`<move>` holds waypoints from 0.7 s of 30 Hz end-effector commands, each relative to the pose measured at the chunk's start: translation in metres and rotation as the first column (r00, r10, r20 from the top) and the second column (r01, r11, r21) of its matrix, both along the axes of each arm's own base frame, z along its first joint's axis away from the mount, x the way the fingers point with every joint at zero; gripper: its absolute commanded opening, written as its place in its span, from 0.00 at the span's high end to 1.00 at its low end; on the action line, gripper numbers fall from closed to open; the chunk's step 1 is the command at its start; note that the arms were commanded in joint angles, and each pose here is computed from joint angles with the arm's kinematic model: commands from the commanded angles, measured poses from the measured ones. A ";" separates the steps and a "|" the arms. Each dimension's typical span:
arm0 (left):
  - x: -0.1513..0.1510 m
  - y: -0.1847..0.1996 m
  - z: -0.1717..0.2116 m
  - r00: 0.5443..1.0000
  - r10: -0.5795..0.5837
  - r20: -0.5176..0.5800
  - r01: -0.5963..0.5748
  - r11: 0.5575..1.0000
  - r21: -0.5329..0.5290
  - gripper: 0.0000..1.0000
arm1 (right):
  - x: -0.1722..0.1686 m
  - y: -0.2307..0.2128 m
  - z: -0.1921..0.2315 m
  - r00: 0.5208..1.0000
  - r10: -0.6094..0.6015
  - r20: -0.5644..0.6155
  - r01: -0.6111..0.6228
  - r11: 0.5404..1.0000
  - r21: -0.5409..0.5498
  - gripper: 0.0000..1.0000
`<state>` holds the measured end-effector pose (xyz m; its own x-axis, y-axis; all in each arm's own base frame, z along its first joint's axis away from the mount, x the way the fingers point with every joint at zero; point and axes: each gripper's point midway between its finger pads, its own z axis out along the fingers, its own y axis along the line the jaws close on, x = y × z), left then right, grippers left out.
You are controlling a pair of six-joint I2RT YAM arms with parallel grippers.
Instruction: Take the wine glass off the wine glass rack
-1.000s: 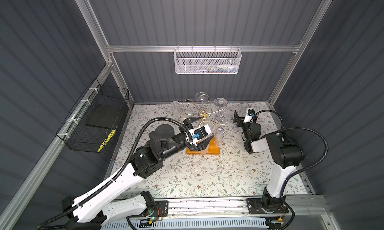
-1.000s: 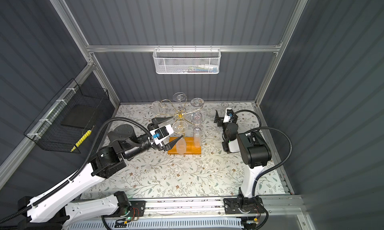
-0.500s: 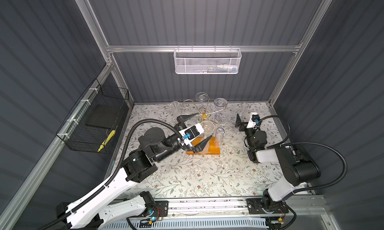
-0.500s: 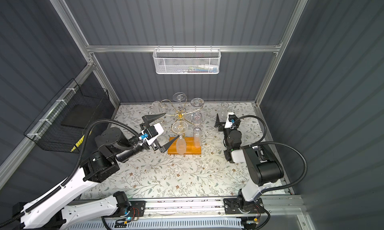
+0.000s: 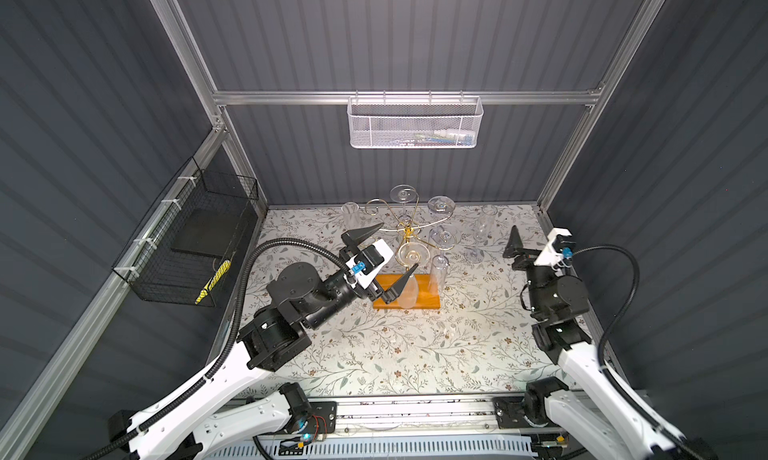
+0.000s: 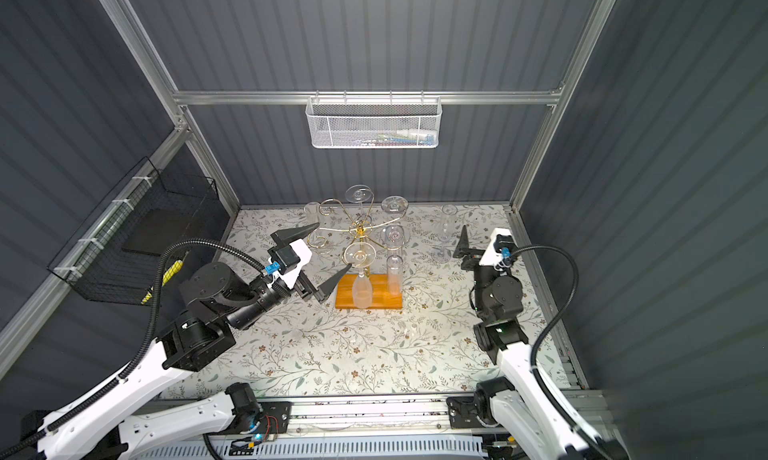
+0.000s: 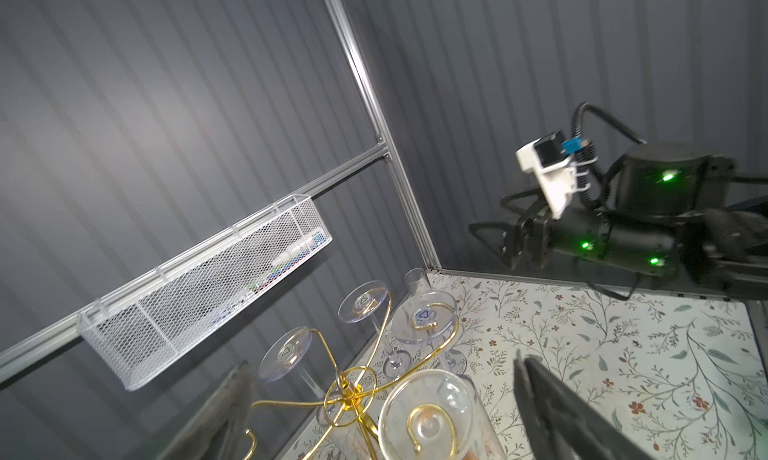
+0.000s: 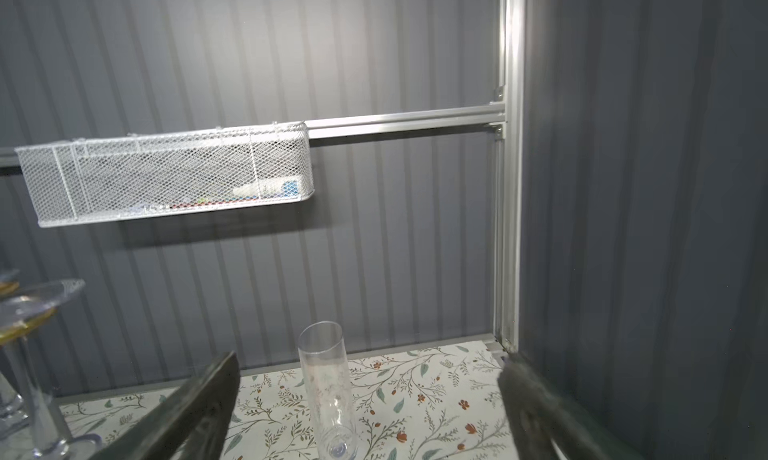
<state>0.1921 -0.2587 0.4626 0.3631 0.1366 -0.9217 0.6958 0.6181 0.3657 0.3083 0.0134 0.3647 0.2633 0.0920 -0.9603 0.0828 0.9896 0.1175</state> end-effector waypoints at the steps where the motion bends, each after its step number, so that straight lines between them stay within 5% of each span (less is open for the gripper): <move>1: 0.015 0.018 0.009 0.991 0.114 -0.072 -0.122 0.987 -0.108 0.00 | -0.020 -0.019 -0.030 0.972 -0.061 -0.227 0.082 0.993 0.083 0.01; 9: 0.041 0.030 0.005 0.949 0.270 -0.160 -0.289 0.951 -0.111 0.00 | -0.046 0.007 -0.012 0.920 0.160 -0.358 -0.076 0.968 0.237 0.01; 14: 0.064 0.052 0.014 0.901 0.404 -0.157 -0.428 0.887 -0.171 0.00 | -0.048 0.031 0.005 0.877 0.303 -0.373 -0.184 0.929 0.322 0.01; 21: 0.110 0.068 0.019 0.868 0.404 -0.288 -0.465 0.865 -0.189 0.00 | -0.039 0.067 0.022 0.782 0.482 -0.395 -0.320 0.855 0.409 0.02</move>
